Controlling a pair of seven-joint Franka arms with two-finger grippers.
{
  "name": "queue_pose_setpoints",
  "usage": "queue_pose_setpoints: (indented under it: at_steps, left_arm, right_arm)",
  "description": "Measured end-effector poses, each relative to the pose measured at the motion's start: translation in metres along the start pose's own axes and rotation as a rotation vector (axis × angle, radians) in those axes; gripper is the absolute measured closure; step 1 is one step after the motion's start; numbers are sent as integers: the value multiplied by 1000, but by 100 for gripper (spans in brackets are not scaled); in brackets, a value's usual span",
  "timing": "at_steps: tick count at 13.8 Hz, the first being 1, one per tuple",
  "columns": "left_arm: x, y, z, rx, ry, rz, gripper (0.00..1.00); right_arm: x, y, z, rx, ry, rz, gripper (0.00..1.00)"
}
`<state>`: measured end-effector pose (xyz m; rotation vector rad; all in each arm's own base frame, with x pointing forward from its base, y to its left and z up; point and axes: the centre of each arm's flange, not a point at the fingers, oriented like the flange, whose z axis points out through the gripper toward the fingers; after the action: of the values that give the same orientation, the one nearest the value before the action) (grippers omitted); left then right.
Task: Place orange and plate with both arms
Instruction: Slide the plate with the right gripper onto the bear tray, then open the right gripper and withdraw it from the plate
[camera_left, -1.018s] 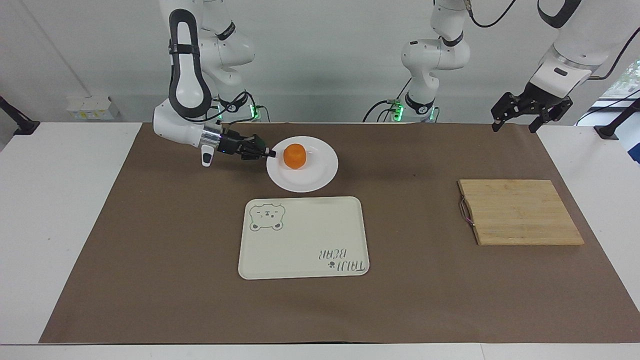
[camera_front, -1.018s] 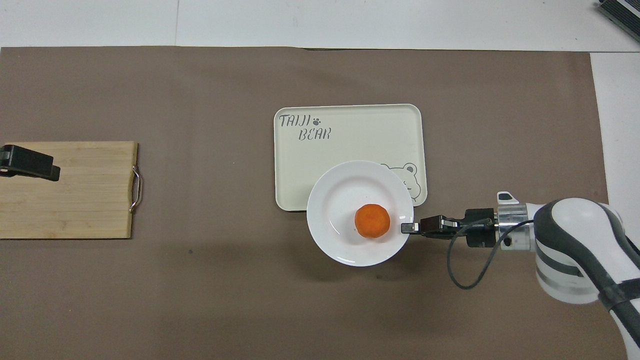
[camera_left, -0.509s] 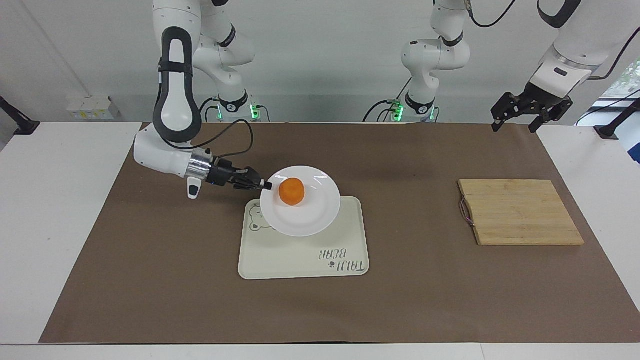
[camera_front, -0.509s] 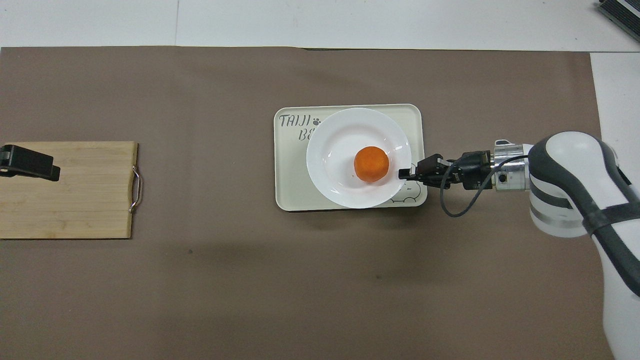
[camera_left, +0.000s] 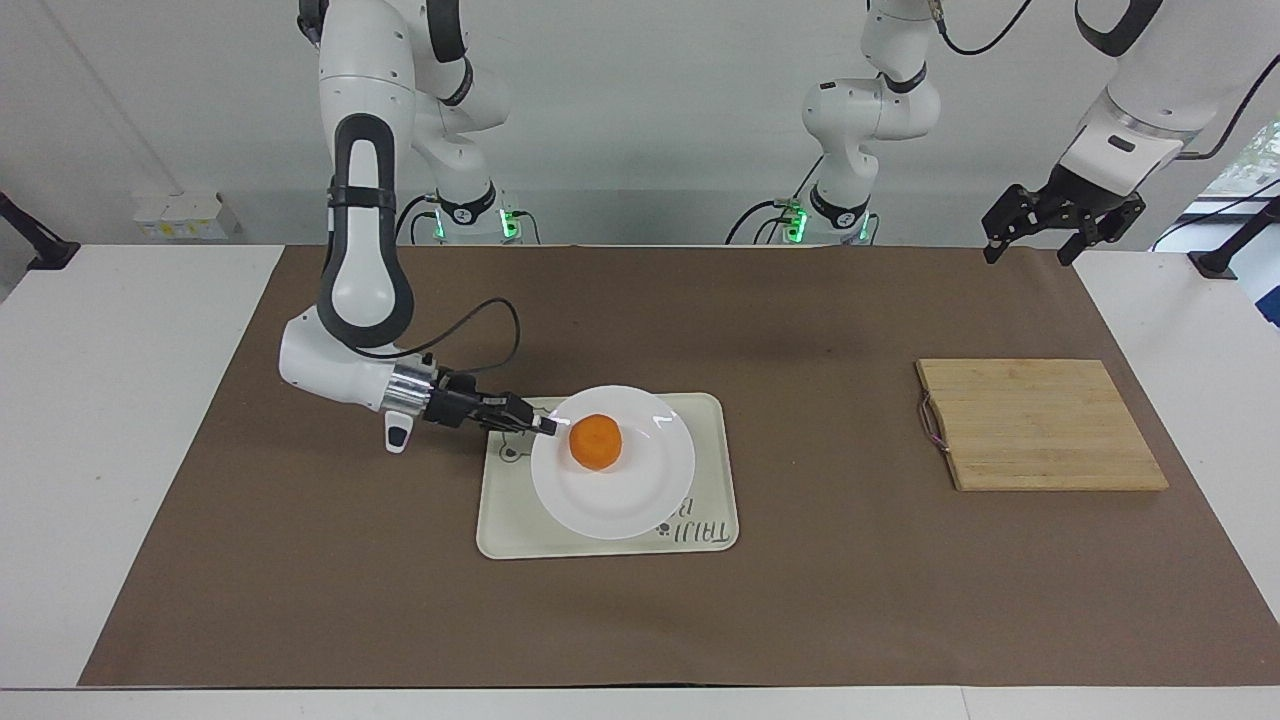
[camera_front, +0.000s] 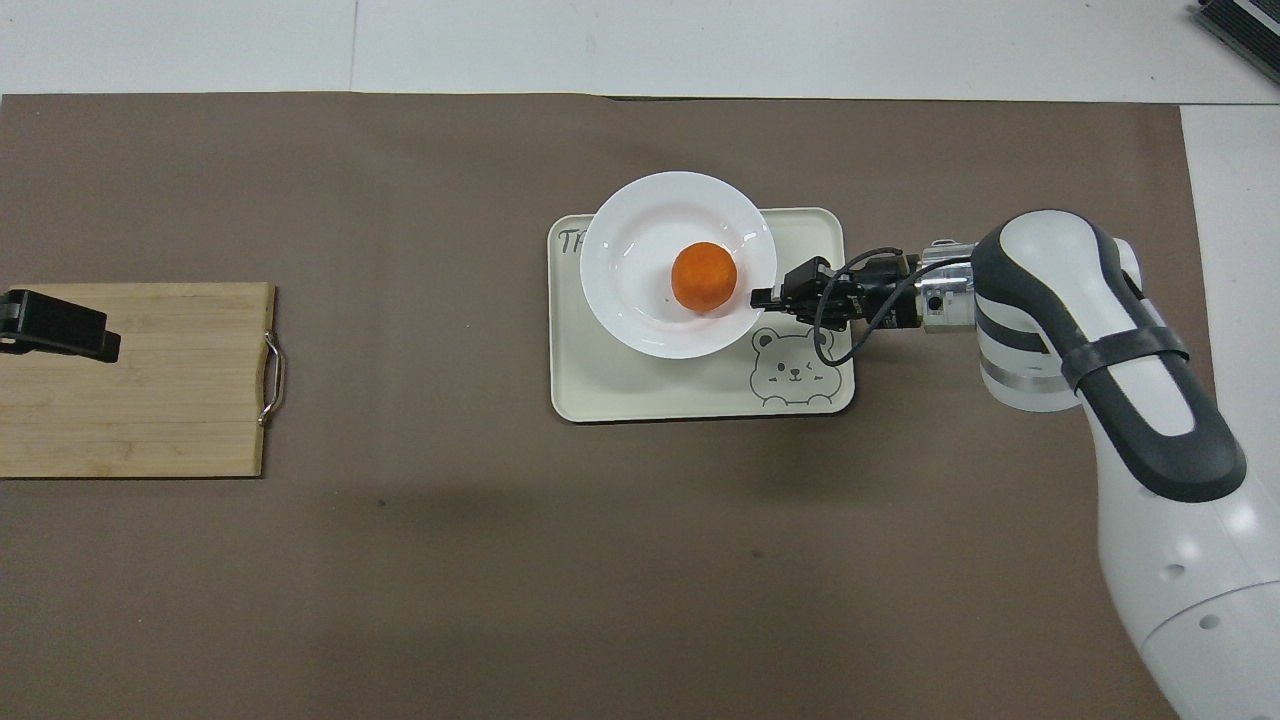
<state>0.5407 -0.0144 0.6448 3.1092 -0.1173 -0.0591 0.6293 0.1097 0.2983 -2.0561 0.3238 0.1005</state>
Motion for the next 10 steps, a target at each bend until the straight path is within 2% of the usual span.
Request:
queue_pose_setpoints:
  at_steps: [10]
  left_arm:
    - [0, 0, 0, 0, 0, 0, 0]
  right_arm:
    - [-17, 54, 17, -41, -48, -12, 96]
